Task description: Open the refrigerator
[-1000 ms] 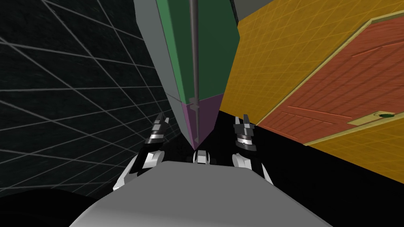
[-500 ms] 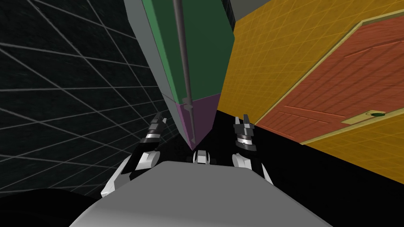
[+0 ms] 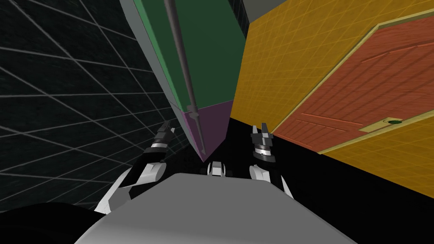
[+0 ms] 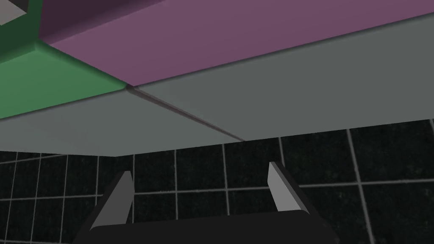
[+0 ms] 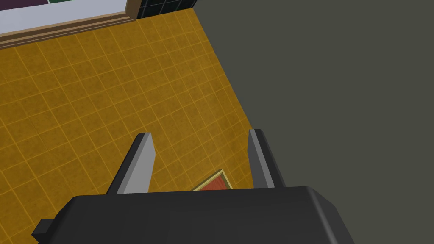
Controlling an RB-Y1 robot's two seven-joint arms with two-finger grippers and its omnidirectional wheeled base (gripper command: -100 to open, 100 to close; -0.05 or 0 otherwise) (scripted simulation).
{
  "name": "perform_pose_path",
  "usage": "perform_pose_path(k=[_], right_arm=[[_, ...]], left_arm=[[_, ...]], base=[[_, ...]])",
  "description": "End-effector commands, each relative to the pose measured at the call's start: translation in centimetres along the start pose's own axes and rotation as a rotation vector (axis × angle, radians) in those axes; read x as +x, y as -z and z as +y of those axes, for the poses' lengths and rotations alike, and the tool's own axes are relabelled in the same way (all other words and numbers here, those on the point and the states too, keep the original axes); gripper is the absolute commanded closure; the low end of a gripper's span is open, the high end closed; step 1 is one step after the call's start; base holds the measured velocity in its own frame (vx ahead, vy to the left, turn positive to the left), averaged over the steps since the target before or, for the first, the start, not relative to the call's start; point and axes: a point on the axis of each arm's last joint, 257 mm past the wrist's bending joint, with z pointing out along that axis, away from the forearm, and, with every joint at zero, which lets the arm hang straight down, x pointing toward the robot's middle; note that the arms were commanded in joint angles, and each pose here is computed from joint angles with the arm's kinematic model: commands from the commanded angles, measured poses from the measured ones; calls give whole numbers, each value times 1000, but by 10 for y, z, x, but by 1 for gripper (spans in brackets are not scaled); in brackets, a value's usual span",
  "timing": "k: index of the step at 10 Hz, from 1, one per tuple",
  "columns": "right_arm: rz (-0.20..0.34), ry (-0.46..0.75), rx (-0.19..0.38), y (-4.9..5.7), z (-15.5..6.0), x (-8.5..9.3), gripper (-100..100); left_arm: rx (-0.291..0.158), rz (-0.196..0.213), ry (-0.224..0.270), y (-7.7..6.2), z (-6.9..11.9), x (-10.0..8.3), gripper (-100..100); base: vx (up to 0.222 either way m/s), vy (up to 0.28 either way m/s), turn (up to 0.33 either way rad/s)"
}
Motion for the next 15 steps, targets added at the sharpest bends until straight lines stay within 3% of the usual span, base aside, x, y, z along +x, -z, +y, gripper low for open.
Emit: perform_pose_path(k=[1,4,5,10,15], right_arm=[[0,0,0,0,0,0,0],[0,0,0,0,0,0,0],[0,0,0,0,0,0,0],[0,0,0,0,0,0,0],[0,0,0,0,0,0,0]], left_arm=[[-76,-18,-26,4,15,-17,-100],[-168,-38,-63,9,34,-38,-100],[-168,-38,-63,9,34,-38,-100],[-323,-67,-136,21,63,-78,-100],[-425,-79,-216,29,68,-109,-100]], base=[[10,-125,-25],[28,-138,-29],[21,-93,-3],[23,-119,-28],[16,-123,-26]])
